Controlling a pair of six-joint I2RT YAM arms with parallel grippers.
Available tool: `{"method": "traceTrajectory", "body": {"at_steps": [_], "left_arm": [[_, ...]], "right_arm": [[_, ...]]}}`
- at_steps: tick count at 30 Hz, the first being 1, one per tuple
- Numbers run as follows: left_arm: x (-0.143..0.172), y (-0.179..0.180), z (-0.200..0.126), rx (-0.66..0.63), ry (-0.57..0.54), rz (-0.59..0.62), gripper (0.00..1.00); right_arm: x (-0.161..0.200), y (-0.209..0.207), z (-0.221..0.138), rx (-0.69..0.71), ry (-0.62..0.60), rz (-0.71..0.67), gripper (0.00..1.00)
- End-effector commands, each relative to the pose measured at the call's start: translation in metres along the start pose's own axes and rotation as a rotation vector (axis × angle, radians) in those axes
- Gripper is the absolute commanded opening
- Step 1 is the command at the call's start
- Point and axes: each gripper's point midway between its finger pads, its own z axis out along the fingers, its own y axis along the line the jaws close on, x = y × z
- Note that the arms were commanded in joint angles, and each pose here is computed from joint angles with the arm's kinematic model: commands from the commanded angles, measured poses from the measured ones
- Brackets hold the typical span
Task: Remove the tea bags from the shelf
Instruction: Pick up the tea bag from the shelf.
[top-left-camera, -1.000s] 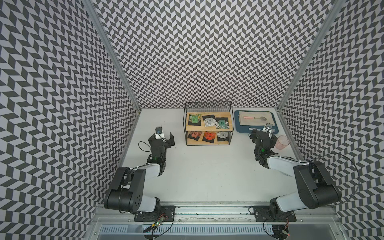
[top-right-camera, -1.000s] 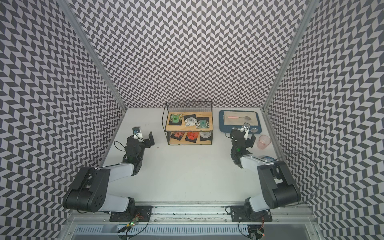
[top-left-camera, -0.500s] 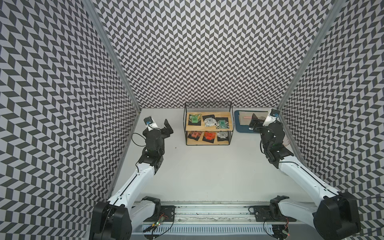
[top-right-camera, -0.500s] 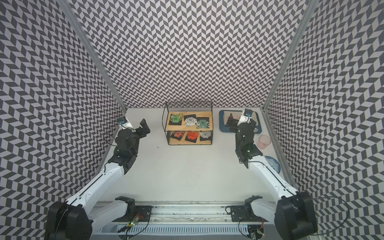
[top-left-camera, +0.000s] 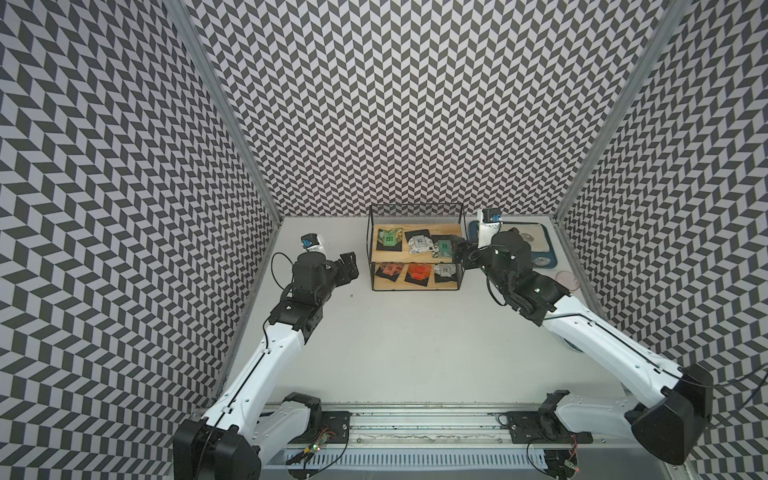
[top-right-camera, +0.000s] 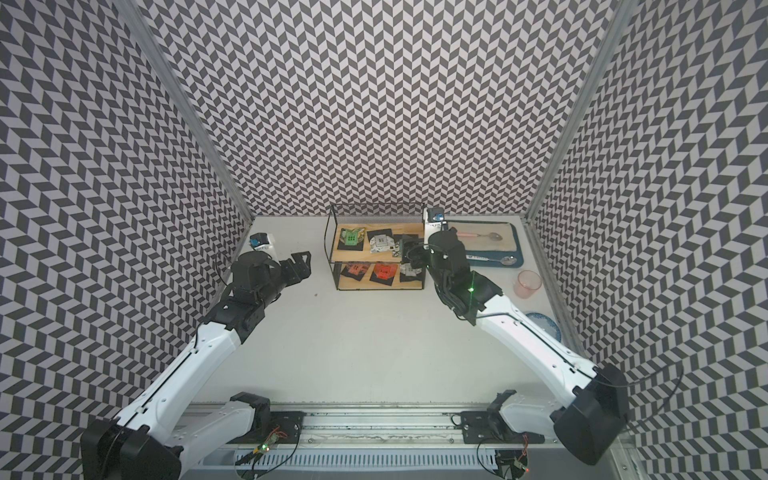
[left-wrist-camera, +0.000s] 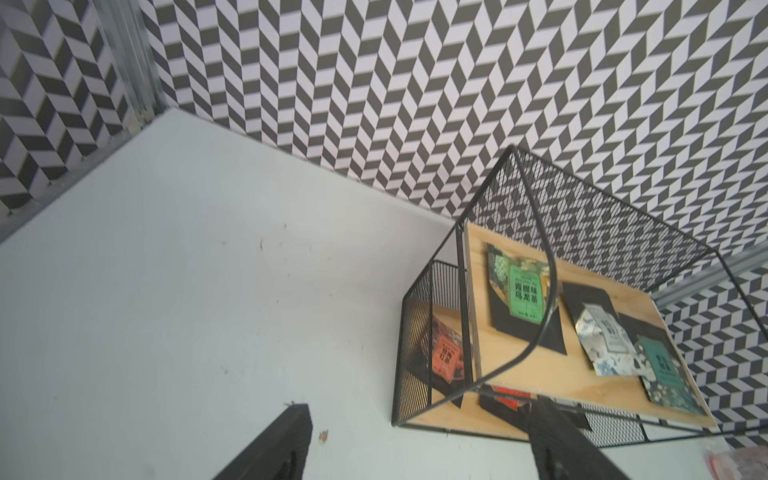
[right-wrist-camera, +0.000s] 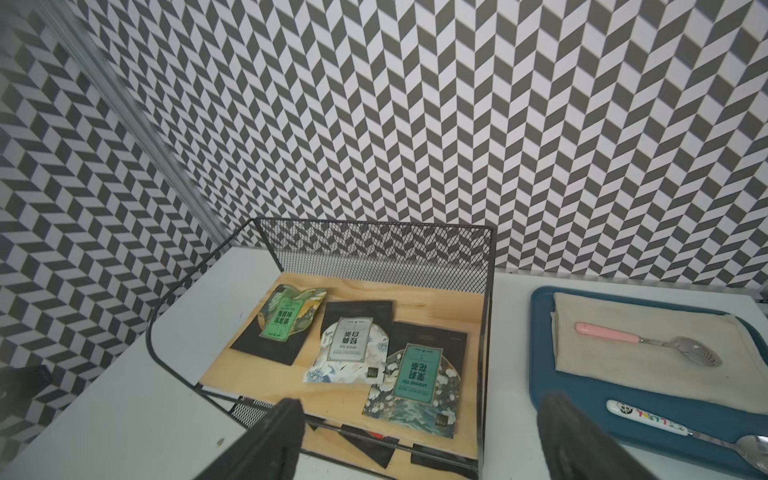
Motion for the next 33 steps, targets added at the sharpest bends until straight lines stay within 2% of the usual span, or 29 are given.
{"method": "traceTrajectory", "body": {"at_steps": [1,6,14,19,24,29,33], "left_arm": [[-0.006,-0.016,-0.010,0.050,0.042,0.005,0.87],[-0.017,-0.026,-0.005,0.075,0.038,0.016,0.86],[-0.052,-0.043,0.019,0.062,0.047,0.080,0.86],[-0.054,-0.045,0.030,0.084,0.065,0.075,0.86],[-0.052,-0.055,0.042,0.128,0.088,0.082,0.84],[-0.043,-0.067,0.059,0.181,0.160,0.126,0.79],[-0.039,-0.074,0.057,0.221,0.153,0.124,0.77]], "right_arm": [[0.011,0.009,0.008,0.032,0.097,0.004,0.90],[0.025,0.025,0.030,0.070,0.221,0.017,0.85],[0.028,0.054,0.064,0.035,0.297,0.011,0.83],[0.027,0.067,0.095,0.013,0.302,-0.018,0.86],[0.031,0.073,0.126,-0.029,0.370,-0.023,0.91],[0.035,0.064,0.135,-0.034,0.396,-0.004,0.92],[0.035,0.056,0.138,-0.057,0.405,0.016,0.91]]}}
